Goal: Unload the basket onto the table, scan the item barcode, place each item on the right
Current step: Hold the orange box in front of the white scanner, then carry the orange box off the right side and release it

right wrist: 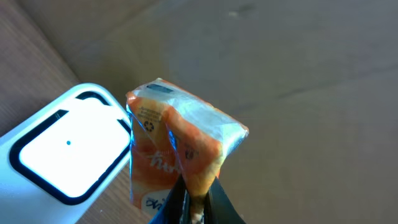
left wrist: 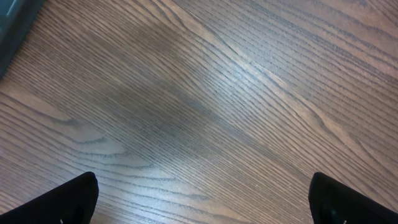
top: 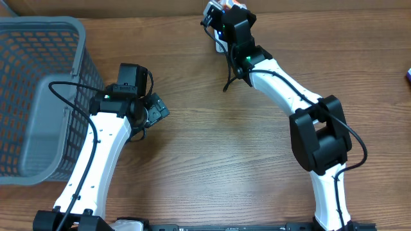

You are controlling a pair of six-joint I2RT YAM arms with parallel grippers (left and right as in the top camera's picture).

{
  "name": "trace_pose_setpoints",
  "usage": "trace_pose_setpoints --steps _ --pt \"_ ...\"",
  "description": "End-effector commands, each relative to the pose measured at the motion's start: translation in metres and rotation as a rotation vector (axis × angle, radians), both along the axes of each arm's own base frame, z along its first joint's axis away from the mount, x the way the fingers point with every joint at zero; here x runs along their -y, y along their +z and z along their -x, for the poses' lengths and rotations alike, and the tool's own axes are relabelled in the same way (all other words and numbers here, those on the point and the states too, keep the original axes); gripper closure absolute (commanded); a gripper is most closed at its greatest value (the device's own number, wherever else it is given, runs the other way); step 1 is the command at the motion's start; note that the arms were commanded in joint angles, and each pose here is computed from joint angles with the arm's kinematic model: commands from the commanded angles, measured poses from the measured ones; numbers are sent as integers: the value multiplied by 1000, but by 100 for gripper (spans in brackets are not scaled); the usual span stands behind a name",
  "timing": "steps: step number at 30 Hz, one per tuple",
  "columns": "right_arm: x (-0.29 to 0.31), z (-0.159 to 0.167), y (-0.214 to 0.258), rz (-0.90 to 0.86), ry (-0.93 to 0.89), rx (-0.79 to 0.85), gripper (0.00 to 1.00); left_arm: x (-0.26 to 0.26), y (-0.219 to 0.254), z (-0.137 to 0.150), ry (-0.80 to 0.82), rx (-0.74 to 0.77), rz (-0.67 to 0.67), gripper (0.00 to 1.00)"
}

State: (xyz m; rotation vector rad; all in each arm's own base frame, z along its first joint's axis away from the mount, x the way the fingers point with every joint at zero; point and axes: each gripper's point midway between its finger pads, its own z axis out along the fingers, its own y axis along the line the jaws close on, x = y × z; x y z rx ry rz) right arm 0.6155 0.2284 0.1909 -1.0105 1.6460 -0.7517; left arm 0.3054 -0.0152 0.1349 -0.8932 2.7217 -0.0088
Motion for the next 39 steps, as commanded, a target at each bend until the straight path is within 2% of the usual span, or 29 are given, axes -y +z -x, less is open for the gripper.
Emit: trace_pose_setpoints --steps 1,5,10,16,22,26,29,31,35,39 --pt "-8 -11 -17 63 72 2 96 1 0 -1 8 1 3 0" --pt "-10 -15 -36 83 77 0 96 1 0 -1 8 1 3 0" --pt "-8 -18 -37 77 64 13 96 1 0 -1 8 1 3 0" --pt "31 -29 10 -46 -150 199 96 1 0 -1 8 1 3 0" --pt "134 -23 53 -310 -566 389 96 1 0 -1 8 1 3 0" --pt "228 1 61 -414 -921 527 96 1 0 -1 8 1 4 0" --pt "295 25 62 -369 -1146 586 96 1 0 -1 8 1 3 0" --pt "348 46 60 -278 -1304 585 96 1 0 -1 8 1 3 0" --pt "420 81 45 -192 -1515 574 96 1 0 -1 8 1 3 0" --pt "461 105 12 -160 -1584 464 96 1 0 -1 8 1 3 0"
